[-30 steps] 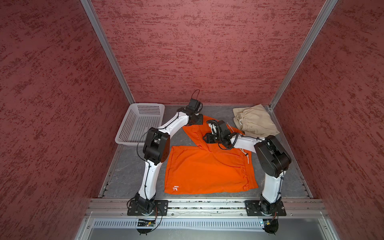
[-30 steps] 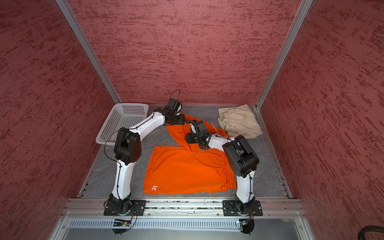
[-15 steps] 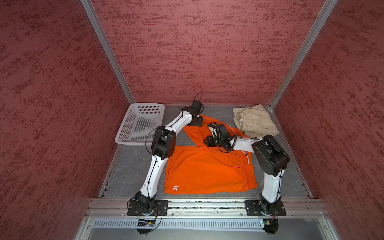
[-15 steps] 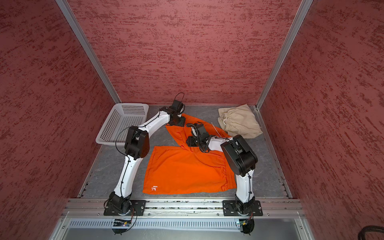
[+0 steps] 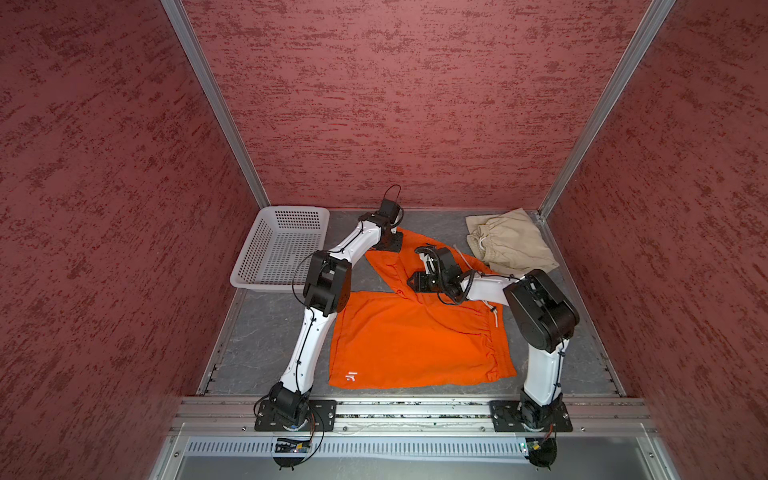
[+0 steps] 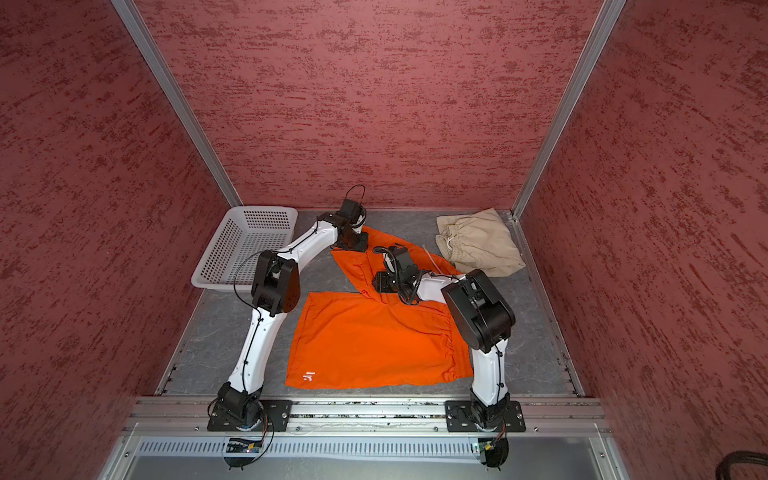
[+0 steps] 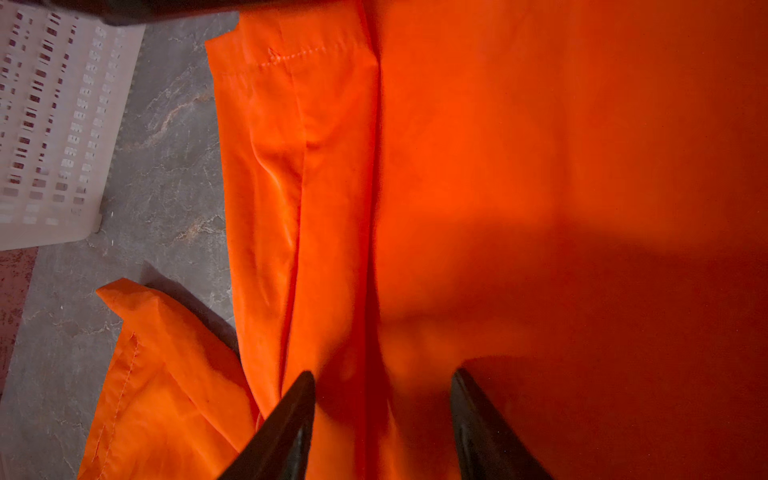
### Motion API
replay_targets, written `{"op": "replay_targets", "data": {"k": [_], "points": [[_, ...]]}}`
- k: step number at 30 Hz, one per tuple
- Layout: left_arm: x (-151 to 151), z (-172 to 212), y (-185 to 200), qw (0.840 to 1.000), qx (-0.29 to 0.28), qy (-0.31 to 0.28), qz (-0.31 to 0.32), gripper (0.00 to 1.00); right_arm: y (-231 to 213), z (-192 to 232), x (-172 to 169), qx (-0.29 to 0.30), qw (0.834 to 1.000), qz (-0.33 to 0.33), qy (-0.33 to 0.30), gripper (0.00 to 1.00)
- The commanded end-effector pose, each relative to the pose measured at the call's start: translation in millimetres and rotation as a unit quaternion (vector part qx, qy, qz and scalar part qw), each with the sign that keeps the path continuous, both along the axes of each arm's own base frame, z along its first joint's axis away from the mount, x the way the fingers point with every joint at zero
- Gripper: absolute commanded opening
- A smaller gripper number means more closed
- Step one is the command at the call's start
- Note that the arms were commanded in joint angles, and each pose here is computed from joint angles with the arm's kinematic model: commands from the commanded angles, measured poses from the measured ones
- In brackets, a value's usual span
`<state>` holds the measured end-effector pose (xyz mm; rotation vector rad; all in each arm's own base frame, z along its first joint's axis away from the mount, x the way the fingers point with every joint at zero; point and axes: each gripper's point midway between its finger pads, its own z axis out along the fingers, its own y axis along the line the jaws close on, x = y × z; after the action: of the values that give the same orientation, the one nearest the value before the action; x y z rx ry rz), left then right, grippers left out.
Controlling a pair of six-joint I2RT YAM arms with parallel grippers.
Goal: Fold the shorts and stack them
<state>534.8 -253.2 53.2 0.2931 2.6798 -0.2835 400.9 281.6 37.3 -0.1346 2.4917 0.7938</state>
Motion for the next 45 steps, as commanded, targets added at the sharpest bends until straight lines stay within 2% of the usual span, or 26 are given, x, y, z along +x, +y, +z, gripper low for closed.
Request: {"op": "replay_targets", "data": {"k": [1,4,7,8,13,20,25,31,35,36,38,40,45], "points": [[-4,-6,-7,1.000,-0.010,0.006,-0.023,0.47,-3,-1,2,0.018,1.000,-0.016,0.007,0.55],[-7,-9,-7,0.999,-0.012,0.014,-0.029,0.44,-3,4,4,0.027,0.999,-0.019,0.003,0.56],[-9,-7,-9,0.999,-0.011,0.015,-0.035,0.16,-6,10,8,0.042,0.999,-0.032,0.003,0.56],[-9,-5,-8,0.999,-0.010,0.014,-0.036,0.10,-9,10,10,0.050,0.998,-0.046,0.008,0.56],[-9,19,-3,0.999,-0.022,-0.006,-0.036,0.00,-25,3,18,0.073,0.990,-0.110,0.041,0.56],[-15,70,19,0.996,-0.077,-0.045,-0.014,0.00,-42,-13,18,0.066,0.984,-0.151,0.071,0.56],[-23,88,49,0.995,-0.077,-0.060,0.009,0.00,-51,-29,14,0.037,0.982,-0.163,0.087,0.56],[-44,76,84,0.997,-0.051,-0.038,0.036,0.00,-56,-37,13,0.023,0.982,-0.166,0.092,0.57],[-60,60,100,0.998,-0.025,-0.017,0.053,0.02,-50,-31,15,0.037,0.984,-0.152,0.082,0.57],[-64,55,105,0.998,-0.015,-0.010,0.059,0.03,-47,-28,16,0.044,0.985,-0.147,0.077,0.57],[-70,46,114,0.998,0.008,0.003,0.070,0.12,-43,-20,18,0.057,0.987,-0.137,0.065,0.58],[-73,42,119,0.997,0.022,0.008,0.078,0.30,-39,-6,20,0.070,0.988,-0.127,0.047,0.59],[-72,65,121,0.996,0.021,-0.018,0.087,0.45,-41,49,25,0.078,0.990,-0.112,-0.019,0.61]]}}
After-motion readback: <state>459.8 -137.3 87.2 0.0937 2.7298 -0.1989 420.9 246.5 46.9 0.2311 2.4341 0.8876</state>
